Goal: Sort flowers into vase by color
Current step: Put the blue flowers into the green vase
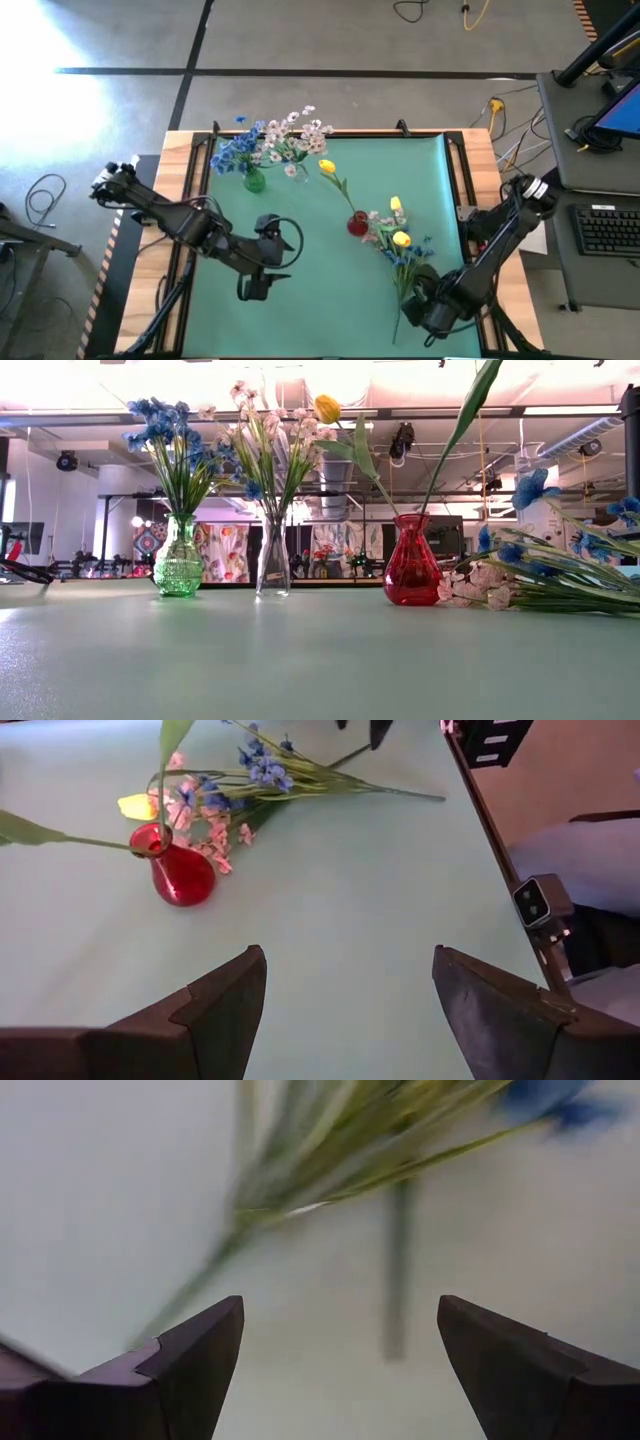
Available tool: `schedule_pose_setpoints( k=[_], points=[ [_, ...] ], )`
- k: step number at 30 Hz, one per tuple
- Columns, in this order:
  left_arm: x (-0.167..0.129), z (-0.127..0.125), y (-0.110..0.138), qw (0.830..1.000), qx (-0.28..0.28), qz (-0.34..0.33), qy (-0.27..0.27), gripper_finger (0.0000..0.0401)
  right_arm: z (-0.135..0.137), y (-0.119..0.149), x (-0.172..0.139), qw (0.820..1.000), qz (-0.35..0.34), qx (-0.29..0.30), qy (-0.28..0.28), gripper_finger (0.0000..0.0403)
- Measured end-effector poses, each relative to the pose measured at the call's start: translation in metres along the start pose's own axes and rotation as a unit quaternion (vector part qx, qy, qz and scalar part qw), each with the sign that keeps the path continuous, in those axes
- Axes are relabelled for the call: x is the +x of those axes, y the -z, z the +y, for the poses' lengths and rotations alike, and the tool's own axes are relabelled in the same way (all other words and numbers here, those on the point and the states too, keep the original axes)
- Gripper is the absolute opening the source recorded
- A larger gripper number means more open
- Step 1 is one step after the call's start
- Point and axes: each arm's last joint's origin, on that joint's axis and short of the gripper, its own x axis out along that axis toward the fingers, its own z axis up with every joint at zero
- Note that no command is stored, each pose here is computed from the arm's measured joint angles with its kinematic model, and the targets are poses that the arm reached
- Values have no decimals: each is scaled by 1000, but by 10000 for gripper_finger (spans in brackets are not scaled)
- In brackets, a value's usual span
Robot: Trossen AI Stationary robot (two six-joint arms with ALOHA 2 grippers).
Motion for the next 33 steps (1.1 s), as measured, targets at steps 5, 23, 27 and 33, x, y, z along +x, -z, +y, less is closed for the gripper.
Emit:
schedule_pose_setpoints(
  k=[5,23,27,33],
  points=[
    [4,1,10,1000,-15,-1,0,271,16,3,4,993,-22,82,-85,325],
    [-103,37,3,987,-86,-123,-65,271,27,2,35,985,-47,157,-54,325],
    [-106,39,4,986,-84,-128,-67,271,29,0,42,983,-55,168,-47,325],
    [-107,39,3,987,-60,-130,-70,271,32,-2,57,982,-67,174,-27,324]
  ],
)
